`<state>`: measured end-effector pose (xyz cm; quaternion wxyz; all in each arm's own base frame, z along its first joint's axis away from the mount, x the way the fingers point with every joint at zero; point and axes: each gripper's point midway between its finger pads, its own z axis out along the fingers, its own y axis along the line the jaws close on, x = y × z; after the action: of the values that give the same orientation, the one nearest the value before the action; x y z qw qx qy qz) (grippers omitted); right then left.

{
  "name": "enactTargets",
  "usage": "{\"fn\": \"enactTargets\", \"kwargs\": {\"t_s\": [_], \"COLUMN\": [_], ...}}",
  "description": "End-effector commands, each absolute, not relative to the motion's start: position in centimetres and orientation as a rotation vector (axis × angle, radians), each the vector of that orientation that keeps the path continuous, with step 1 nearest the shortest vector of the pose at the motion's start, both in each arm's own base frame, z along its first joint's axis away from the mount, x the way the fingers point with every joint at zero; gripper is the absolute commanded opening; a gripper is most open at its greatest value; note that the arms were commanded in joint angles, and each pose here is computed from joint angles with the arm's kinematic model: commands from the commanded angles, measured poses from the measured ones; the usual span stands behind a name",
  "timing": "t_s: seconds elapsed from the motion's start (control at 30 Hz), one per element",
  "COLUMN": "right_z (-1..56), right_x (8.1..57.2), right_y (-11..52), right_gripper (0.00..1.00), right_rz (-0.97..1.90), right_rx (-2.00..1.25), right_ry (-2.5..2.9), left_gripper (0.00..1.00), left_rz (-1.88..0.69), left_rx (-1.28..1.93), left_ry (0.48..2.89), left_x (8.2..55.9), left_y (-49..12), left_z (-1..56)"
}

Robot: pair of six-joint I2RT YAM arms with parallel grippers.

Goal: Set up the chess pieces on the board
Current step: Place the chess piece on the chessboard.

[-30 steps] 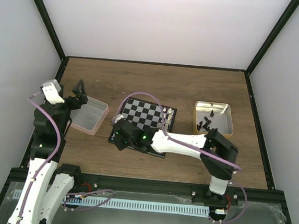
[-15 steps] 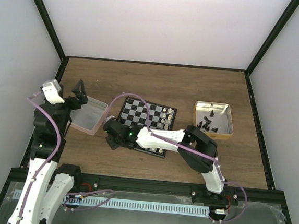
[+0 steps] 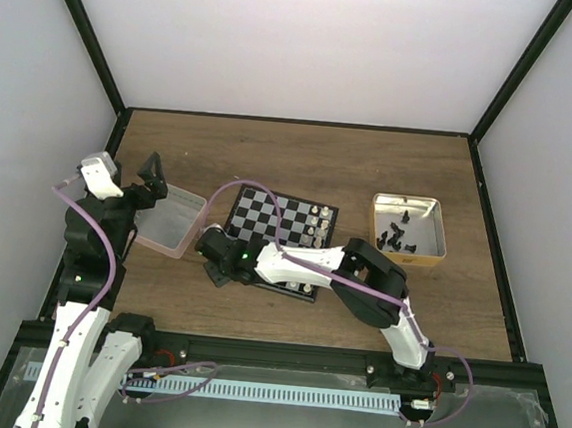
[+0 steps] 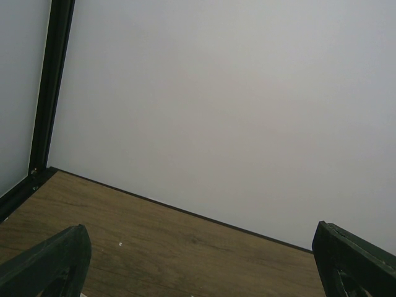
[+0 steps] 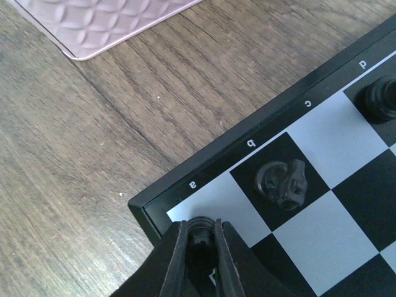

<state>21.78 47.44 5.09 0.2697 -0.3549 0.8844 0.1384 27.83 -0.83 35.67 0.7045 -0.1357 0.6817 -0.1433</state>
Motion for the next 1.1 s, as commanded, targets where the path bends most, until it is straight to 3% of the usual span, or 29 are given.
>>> {"fn": "enactTargets", "kwargs": {"t_s": [0.0, 0.3, 0.47, 0.87, 1.07], "right_z": [5.8, 5.4, 6.2, 13.8, 17.0], "right_x": [23.1, 23.4, 23.1, 23.8, 26.2], "right_y": [47.8, 47.7, 48.1, 48.2, 43.7], "right_gripper": [0.13, 0.13, 0.19, 0.29, 0.29], "right_rz": [0.334, 0.328, 0.368, 0.553, 0.583], "right_rx": [-0.901, -0.896, -0.908, -0.798, -0.582], "right_ry": [2.376, 2.388, 2.381, 2.296, 2.287], "left_gripper": [1.0, 1.0, 1.0, 1.0, 1.0], "left_rz": [-0.313, -0.316, -0.316, -0.317, -0.323], "left_rx": [-0.314, -0.312, -0.312, -0.315, -0.312], "left_ry": [1.496, 1.497, 1.496, 1.495, 1.495], "left_x": [27.6, 27.6, 27.6, 27.6, 27.6], "left_y": [-0.5, -0.5, -0.5, -0.5, -0.6], "left_z": [36.3, 36.3, 36.3, 36.4, 36.3]}}
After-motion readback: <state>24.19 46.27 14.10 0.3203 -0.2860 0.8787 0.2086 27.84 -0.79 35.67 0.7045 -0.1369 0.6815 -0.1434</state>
